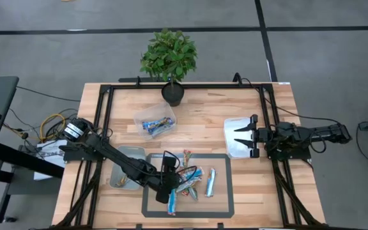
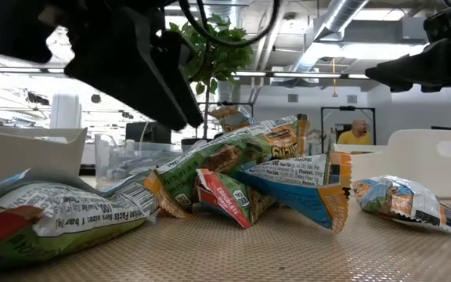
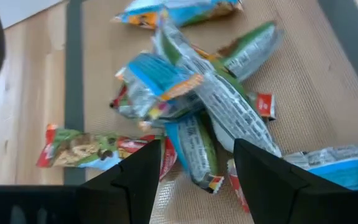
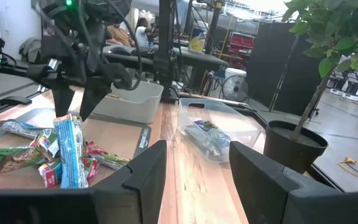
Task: Pick and place Granola Bars by type
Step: Put the yellow granola bar into the gray bin
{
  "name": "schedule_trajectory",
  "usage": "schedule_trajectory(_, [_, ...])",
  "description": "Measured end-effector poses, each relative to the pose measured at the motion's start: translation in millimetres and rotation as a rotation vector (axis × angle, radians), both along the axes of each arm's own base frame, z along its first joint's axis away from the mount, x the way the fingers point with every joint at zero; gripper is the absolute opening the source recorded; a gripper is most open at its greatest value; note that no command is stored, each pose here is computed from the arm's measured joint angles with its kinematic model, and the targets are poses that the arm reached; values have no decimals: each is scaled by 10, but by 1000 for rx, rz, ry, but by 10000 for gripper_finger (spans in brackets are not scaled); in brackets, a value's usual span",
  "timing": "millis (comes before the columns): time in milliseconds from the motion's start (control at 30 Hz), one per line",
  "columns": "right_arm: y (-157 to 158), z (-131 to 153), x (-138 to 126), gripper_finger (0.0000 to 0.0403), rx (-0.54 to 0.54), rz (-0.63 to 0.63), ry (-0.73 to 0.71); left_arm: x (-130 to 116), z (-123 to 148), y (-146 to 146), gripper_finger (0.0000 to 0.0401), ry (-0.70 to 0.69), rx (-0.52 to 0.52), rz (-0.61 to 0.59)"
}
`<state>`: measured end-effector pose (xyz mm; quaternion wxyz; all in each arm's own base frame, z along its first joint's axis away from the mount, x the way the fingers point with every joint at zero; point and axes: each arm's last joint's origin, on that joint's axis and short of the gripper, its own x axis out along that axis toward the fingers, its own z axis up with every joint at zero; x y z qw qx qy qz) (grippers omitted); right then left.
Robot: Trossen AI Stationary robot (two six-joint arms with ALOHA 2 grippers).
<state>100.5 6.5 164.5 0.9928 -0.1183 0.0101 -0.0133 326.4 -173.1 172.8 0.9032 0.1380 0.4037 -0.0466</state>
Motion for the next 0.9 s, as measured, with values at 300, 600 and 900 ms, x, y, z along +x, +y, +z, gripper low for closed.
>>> schedule_trajectory(300, [0,-1,0,171,0,0,1,147,-39,-225,196,55,125,-156])
schedule_trajectory(600, [0,-1,0,171,0,0,1,175,-32,-180,196,43,67,-55])
schedule_trajectory(900, [0,-1,0,171,0,0,1,236,-51,-131,196,20,-111,145])
